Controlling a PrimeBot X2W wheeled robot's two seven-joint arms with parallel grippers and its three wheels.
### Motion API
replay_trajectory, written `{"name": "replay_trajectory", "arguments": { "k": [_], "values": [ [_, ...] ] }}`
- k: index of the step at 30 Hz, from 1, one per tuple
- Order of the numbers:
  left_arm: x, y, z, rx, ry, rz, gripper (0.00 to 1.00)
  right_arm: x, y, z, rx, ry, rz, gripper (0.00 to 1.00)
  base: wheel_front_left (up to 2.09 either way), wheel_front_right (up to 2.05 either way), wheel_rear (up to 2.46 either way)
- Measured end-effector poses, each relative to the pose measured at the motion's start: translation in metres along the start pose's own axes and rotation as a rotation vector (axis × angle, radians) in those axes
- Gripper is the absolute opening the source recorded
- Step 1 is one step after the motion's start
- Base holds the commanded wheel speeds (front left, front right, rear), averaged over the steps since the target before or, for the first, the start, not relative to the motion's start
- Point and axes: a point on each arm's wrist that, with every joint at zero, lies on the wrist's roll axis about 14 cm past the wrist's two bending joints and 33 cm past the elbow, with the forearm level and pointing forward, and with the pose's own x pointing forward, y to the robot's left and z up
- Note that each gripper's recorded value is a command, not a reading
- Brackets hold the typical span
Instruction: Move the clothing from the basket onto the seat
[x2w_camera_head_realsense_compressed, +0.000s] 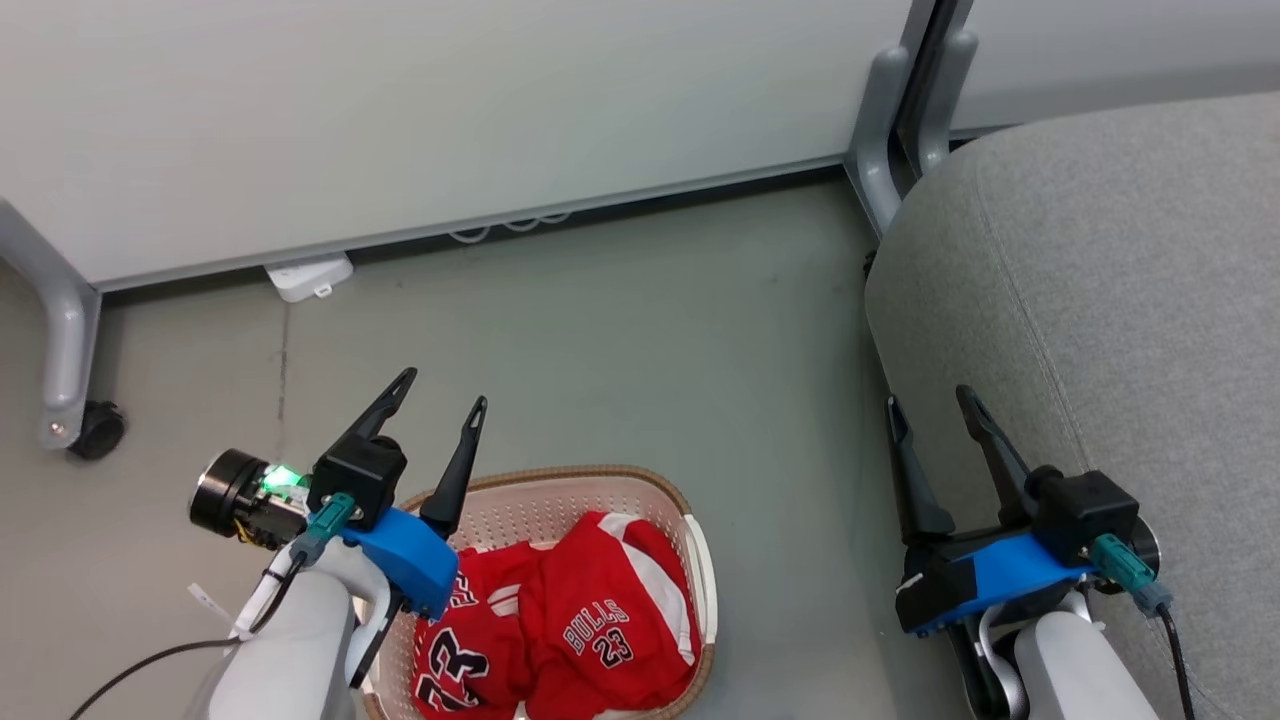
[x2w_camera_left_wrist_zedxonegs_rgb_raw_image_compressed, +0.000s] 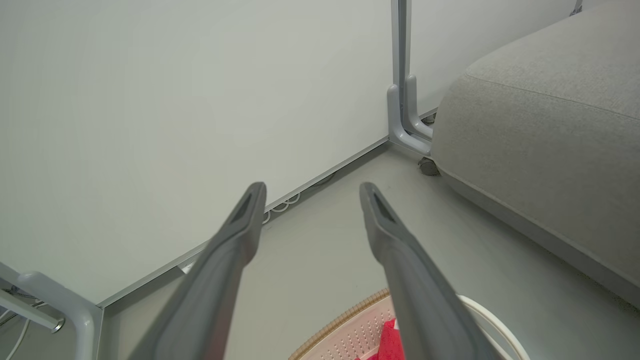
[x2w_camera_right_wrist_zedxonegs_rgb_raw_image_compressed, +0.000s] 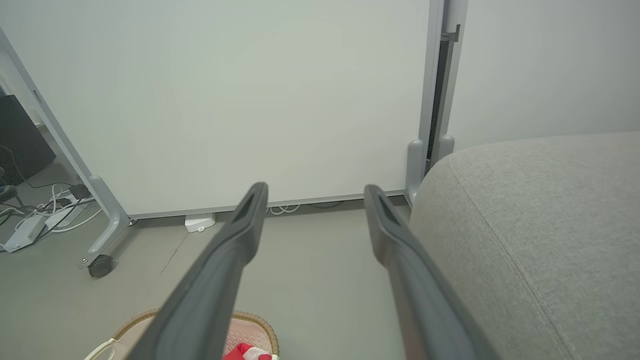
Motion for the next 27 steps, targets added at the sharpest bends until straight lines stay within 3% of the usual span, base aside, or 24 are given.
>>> {"name": "replay_trajectory", "arguments": {
  "k": [12,27],
  "values": [
    [0.033,-0.046,-0.108,0.094,0.287,-0.295,1.00,0.034,-0.024,-0.027,0.004,0.049,-0.042,1.00,0.00,0.00,0.00],
    [-0.002,-0.082,-0.239,0.218,0.628,-0.599,1.00,0.070,-0.032,-0.068,0.014,0.108,-0.036,1.00,0.00,0.00,0.00]
  ]
}}
